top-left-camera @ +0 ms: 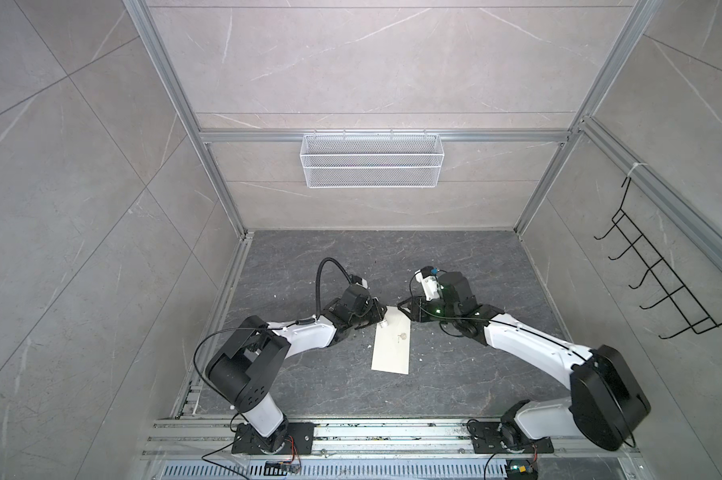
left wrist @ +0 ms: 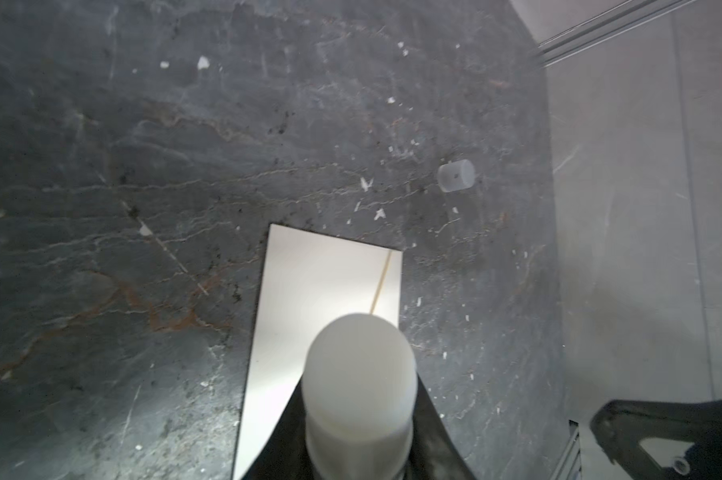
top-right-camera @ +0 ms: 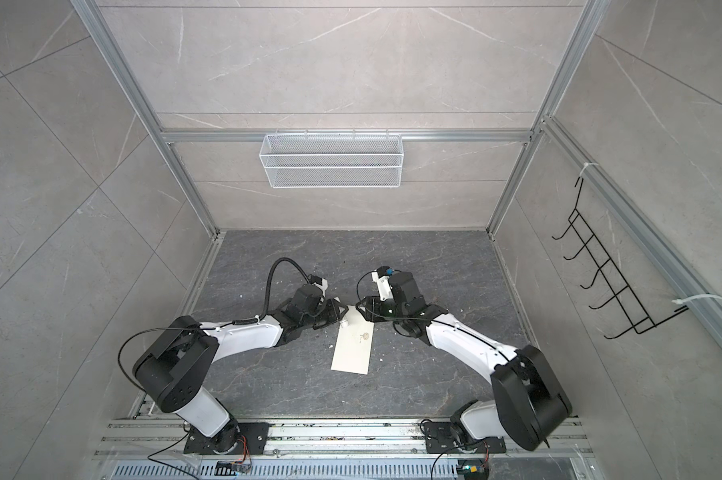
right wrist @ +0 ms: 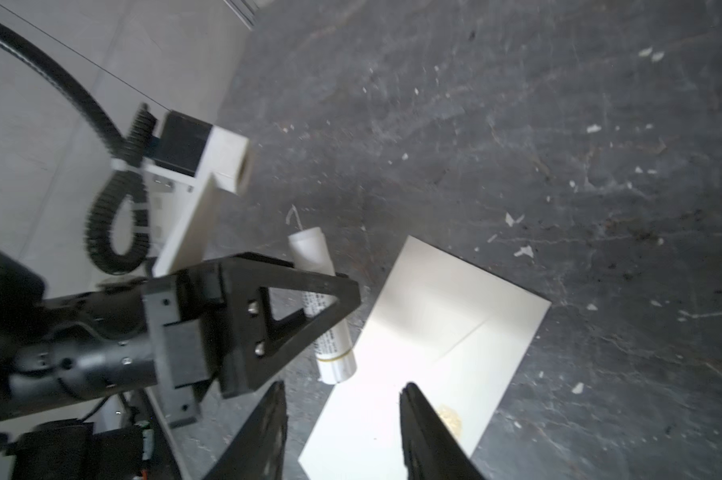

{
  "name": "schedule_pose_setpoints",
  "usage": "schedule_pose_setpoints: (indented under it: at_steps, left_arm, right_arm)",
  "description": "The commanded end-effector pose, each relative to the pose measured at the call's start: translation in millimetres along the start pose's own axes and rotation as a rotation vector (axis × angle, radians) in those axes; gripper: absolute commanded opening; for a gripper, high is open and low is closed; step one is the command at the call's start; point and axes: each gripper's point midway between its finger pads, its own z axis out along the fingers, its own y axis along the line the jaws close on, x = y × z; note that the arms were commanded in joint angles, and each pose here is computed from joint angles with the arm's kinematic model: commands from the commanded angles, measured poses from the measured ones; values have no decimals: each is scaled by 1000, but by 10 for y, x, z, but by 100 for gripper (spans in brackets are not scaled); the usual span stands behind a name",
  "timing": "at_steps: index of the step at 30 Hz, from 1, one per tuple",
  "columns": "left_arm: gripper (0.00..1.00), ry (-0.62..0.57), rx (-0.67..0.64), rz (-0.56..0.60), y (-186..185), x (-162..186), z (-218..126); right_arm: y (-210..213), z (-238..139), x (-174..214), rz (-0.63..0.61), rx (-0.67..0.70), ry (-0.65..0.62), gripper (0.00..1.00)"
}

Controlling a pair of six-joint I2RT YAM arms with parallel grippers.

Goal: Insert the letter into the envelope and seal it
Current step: 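Raise both grippers off the envelope, right gripper still holding the glue stick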

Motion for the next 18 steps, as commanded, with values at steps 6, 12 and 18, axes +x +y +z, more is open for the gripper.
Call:
schedule_pose_setpoints:
  at_steps: [6,12,18]
  left_arm:
    - [0,-77,197,8,-614,-293,-392]
    - [0,-79,299,-16,-891,-354,-623]
    - [0,-88,351,-28,-1012,-376,-791]
  right_arm:
    - [272,-245,55,-42,-143,-43,67]
    - [500,-259,90,-38,-295,-37,75]
    - [549,-208,114,-20,-344,-27,66]
